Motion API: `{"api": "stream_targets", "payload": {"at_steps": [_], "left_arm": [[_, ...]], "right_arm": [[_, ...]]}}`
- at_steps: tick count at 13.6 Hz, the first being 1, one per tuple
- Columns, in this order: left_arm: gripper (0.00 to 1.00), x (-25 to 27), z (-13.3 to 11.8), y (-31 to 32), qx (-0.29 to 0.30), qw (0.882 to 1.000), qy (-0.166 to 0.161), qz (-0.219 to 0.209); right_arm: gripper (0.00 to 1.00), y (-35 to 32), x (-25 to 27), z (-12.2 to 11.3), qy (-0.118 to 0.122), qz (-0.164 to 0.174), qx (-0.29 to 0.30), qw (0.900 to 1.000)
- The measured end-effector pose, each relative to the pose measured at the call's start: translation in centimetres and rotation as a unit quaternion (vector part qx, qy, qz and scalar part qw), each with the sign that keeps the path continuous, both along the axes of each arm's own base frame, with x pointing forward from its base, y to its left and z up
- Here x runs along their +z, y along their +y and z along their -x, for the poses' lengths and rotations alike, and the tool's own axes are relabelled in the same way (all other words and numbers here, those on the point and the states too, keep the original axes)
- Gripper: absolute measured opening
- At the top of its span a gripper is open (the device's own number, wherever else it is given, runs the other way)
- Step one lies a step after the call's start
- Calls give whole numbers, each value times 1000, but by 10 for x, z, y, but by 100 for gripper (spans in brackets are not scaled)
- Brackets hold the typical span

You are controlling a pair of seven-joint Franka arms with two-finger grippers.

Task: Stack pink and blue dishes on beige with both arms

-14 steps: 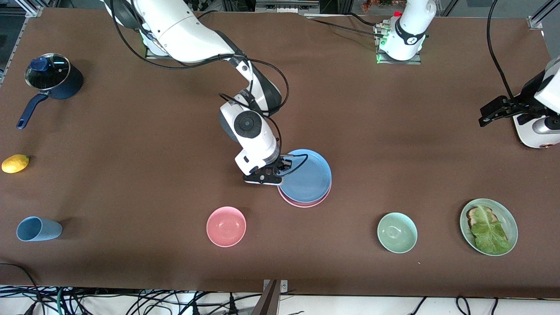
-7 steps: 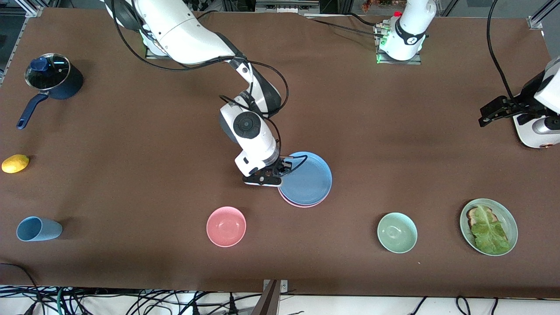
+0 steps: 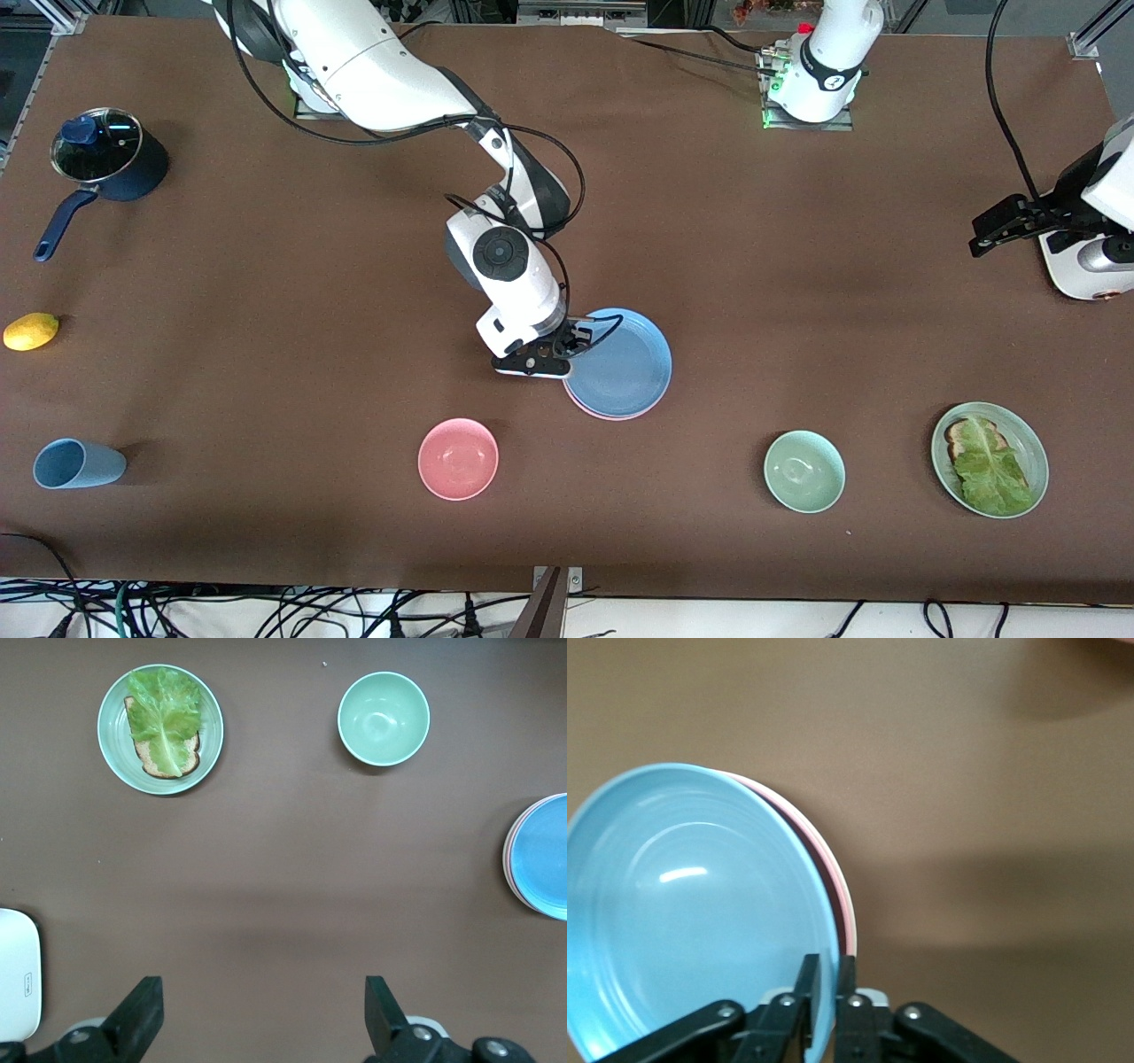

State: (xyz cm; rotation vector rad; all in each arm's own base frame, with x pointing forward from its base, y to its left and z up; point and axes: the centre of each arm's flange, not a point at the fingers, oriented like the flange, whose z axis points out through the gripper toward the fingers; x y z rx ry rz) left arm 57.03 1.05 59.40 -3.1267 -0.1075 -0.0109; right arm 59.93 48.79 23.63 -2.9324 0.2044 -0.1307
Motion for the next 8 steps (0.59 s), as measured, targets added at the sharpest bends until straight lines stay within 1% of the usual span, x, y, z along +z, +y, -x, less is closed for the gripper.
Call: {"api": "stream_targets", "payload": {"at_steps": [2,4,5,6,8], "left_arm": [[100,0,0,0,0,1000,0,0],[100,0,0,0,0,1000,0,0],[100,0,0,0,0,1000,0,0],[100,0,0,0,0,1000,0,0],[100,-1,0,0,0,1000,0,0]], "right_arm": [[38,-1,3,-2,-3,-1,-2,1000],[59,-2,6,-6,-7,-3,-4,1000],[65,-4,9,-9,-9,-4,-6,1000],[65,-7,12,-12,-11,-4,-9,1000],[80,-15,18,-20,-10,-3,-15,1000]]}}
